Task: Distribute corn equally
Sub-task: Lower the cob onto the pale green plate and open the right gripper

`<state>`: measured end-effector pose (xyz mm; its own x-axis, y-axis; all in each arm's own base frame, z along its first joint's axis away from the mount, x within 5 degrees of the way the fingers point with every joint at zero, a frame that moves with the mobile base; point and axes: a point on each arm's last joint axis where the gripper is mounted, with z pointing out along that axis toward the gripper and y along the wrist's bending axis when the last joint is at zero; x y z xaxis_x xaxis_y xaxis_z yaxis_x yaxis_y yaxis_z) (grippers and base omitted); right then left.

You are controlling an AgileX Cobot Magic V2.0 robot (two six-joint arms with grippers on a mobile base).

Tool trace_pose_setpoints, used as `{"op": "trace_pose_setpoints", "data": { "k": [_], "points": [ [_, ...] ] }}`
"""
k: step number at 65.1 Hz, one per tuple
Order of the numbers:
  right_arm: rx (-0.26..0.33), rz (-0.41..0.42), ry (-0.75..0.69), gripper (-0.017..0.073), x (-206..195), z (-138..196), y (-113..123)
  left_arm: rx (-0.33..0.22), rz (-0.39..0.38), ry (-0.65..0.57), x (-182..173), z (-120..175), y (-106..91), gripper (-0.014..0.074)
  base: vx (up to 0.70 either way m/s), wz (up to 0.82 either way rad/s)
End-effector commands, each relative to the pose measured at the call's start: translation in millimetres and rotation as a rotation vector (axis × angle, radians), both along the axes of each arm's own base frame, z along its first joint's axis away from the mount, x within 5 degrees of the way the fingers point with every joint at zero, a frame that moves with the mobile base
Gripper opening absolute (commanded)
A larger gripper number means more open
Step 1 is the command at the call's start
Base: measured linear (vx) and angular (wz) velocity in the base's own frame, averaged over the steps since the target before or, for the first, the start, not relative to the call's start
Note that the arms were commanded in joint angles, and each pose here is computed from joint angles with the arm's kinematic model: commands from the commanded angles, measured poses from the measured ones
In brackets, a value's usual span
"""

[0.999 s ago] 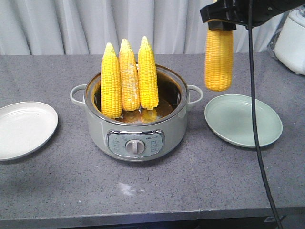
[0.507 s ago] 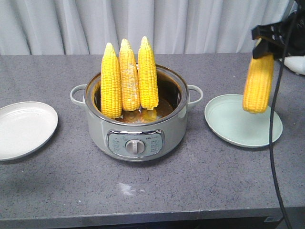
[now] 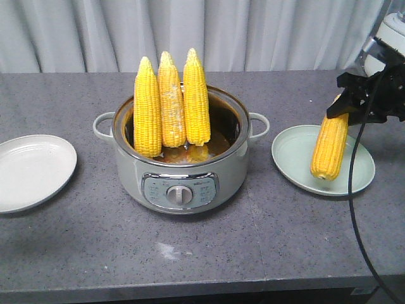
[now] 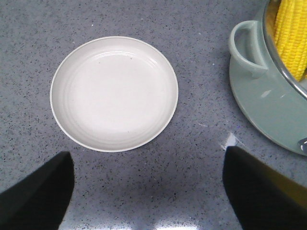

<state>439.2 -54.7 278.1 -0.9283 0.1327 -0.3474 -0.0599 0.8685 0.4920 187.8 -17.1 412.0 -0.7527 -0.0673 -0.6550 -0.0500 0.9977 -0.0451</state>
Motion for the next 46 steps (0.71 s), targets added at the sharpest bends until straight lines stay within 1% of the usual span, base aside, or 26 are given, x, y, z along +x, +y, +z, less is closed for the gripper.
{"op": "trace_pose_setpoints", "data": {
  "k": [1,7,15,26,40,46],
  "points": [
    [0.043,0.012,-0.049,0.0134,-7.2,27.9,3.0,-0.016,-0.001,-0.096,-1.3,15.0,0.0,0.0593,0.00,0.00],
    [0.045,0.013,-0.039,0.0153,-5.7,23.8,2.6,-0.016,-0.001,-0.096,-1.3,15.0,0.0,0.0593,0.00,0.00],
    [0.045,0.013,-0.034,0.0204,-4.8,21.5,2.3,-0.016,-0.001,-0.096,-1.3,15.0,0.0,0.0593,0.00,0.00],
    [0.044,0.013,-0.033,0.0321,-4.9,21.4,2.2,-0.016,-0.001,-0.097,-1.2,15.0,0.0,0.0593,0.00,0.00],
    [0.043,0.014,-0.034,0.0502,-4.9,21.4,2.2,-0.016,-0.001,-0.097,-1.2,15.0,0.0,0.0593,0.00,0.00],
    [0.038,0.012,-0.037,0.0552,-4.6,21.3,1.7,-0.015,-0.002,-0.097,-1.2,15.0,0.0,0.0593,0.00,0.00]
  ]
}}
